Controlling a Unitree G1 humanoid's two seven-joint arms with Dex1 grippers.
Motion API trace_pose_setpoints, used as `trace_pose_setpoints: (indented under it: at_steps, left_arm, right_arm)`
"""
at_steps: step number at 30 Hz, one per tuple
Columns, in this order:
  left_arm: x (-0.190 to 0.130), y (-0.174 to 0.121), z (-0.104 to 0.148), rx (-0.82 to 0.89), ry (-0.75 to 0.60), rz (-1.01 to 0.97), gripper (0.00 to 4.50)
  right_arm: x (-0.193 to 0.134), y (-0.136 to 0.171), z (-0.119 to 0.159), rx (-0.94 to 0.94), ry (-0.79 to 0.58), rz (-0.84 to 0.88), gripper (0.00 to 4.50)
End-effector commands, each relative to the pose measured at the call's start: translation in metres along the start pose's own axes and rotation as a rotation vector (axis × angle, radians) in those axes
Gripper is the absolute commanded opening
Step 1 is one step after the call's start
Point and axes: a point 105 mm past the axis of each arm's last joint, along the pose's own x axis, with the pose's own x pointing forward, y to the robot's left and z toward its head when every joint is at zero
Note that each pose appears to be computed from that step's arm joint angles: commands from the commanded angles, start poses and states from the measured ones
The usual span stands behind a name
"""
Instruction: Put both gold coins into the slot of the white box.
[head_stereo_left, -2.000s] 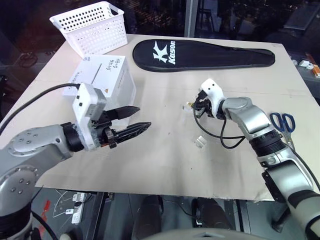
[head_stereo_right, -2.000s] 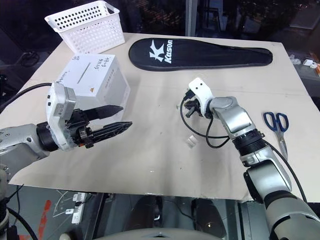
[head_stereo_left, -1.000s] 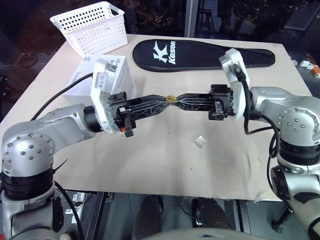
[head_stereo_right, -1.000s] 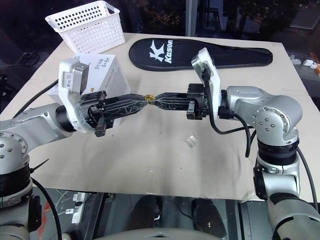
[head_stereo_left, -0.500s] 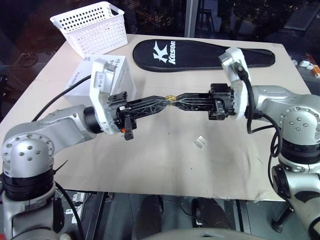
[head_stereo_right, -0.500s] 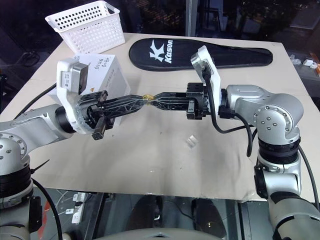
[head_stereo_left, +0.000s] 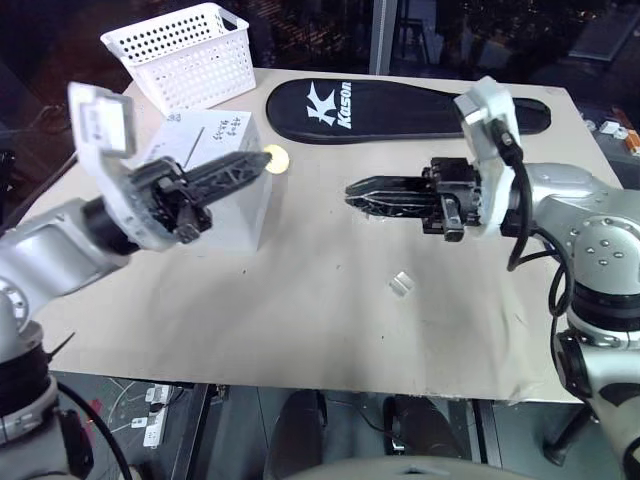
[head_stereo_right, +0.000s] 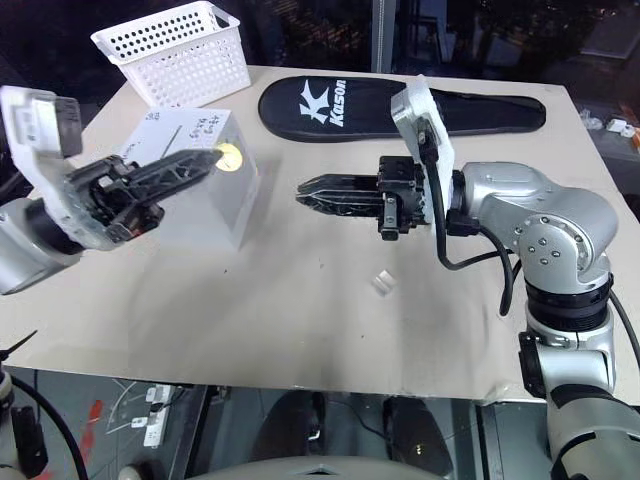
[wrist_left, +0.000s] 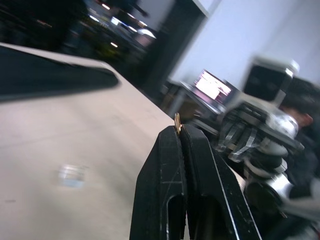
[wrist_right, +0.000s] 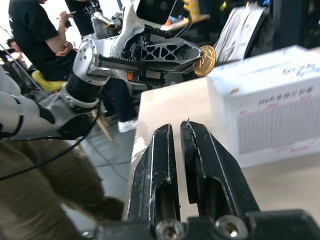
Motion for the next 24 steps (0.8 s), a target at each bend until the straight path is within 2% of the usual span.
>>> trace_pose_setpoints:
  at_steps: [1, 6, 8, 11, 18, 19, 21, 24]
  left_arm:
    - [-0.021, 0.005, 0.036, 0.067, -0.106, 0.086, 0.04]
    - [-0.031, 0.024, 0.052, 0.113, -0.147, 0.213, 0.04]
    - [-0.035, 0.042, 0.058, 0.154, -0.154, 0.333, 0.04]
    - [-0.039, 0.075, 0.061, 0.259, -0.076, 0.583, 0.04]
    - [-0.041, 0.115, 0.07, 0.12, -0.041, 0.792, 0.04]
    - [-0.038, 0.116, 0.07, 0.12, -0.029, 0.797, 0.0]
    - [-0.033, 0.116, 0.068, 0.116, -0.003, 0.796, 0.0]
    - [-0.027, 0.117, 0.063, 0.096, 0.033, 0.792, 0.0]
  right_arm:
    - [-0.006, -0.002, 0.014, -0.119, -0.03, -0.044, 0.28]
    - [-0.006, -0.008, 0.011, -0.17, -0.013, -0.067, 0.28]
    - [-0.006, -0.008, 0.011, -0.203, -0.011, -0.071, 0.28]
    - [-0.008, -0.007, 0.019, -0.286, -0.033, -0.074, 0.28]
    - [-0.016, -0.016, 0.033, -0.378, -0.051, -0.143, 0.28]
    - [-0.017, -0.022, 0.035, -0.371, -0.064, -0.179, 0.73]
    - [-0.015, -0.023, 0.034, -0.381, -0.06, -0.185, 1.02]
    - [-0.013, -0.022, 0.034, -0.388, -0.066, -0.186, 2.52]
